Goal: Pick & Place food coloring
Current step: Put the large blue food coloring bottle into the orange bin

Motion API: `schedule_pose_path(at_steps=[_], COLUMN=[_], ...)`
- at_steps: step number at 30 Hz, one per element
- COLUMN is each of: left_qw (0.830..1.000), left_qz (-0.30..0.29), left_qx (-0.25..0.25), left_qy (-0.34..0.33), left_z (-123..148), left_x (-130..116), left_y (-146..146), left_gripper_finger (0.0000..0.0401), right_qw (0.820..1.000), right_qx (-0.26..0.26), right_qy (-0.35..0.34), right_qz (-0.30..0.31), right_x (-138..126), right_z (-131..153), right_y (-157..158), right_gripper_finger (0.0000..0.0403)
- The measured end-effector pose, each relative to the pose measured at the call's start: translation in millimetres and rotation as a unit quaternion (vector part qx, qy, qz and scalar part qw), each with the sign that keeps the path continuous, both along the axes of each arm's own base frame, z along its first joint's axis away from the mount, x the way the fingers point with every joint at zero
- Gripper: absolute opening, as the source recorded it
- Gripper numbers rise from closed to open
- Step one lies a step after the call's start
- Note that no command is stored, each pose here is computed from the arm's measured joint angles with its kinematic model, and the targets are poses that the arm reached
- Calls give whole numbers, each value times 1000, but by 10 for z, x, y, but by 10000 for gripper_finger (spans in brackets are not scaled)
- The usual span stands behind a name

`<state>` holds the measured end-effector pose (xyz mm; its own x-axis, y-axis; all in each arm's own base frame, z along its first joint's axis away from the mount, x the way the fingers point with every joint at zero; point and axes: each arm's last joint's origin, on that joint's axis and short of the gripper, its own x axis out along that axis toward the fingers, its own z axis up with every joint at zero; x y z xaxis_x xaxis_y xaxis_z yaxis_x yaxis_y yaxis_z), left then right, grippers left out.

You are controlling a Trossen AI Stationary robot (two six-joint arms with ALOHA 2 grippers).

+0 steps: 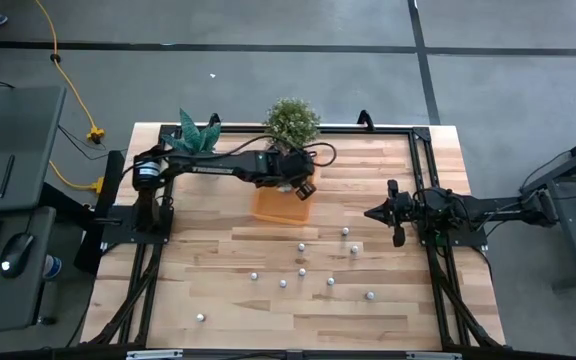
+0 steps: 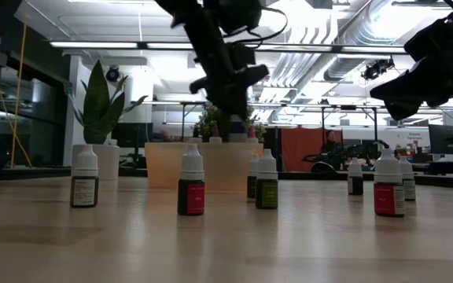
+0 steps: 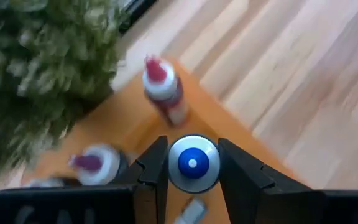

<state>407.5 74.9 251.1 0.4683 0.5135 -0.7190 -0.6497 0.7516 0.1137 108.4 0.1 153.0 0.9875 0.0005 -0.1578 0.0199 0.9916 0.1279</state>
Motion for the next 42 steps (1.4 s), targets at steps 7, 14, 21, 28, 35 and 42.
schedule_pose_path(at_steps=[7,14,21,28,35,42], left_qw=[1000,1000,1000,999,999,999], left_qz=[2,10,19,31,33,37], left_qx=[-4,1,-10,-34,-31,-27], left_qy=[3,9,4,-9,6,6], left_z=[-41,-48,-48,-117,-252,-276], left_x=[-1,-28,-54,-25,23,37], left_y=[138,269,376,423,432,440], left_gripper_finger=[99,99,99,99,99,99], right_qw=[1000,1000,1000,1000,1000,1000], right_qx=[0,0,0,0,0,0], right_qy=[1,1,1,1,1,1], right_qz=[0,0,0,0,0,0], right_x=[0,0,0,0,0,0], right_z=[-2,-1,-2,-1,-1,-1], right_y=[0,0,0,0,0,0], right_gripper_finger=[0,0,0,0,0,0])
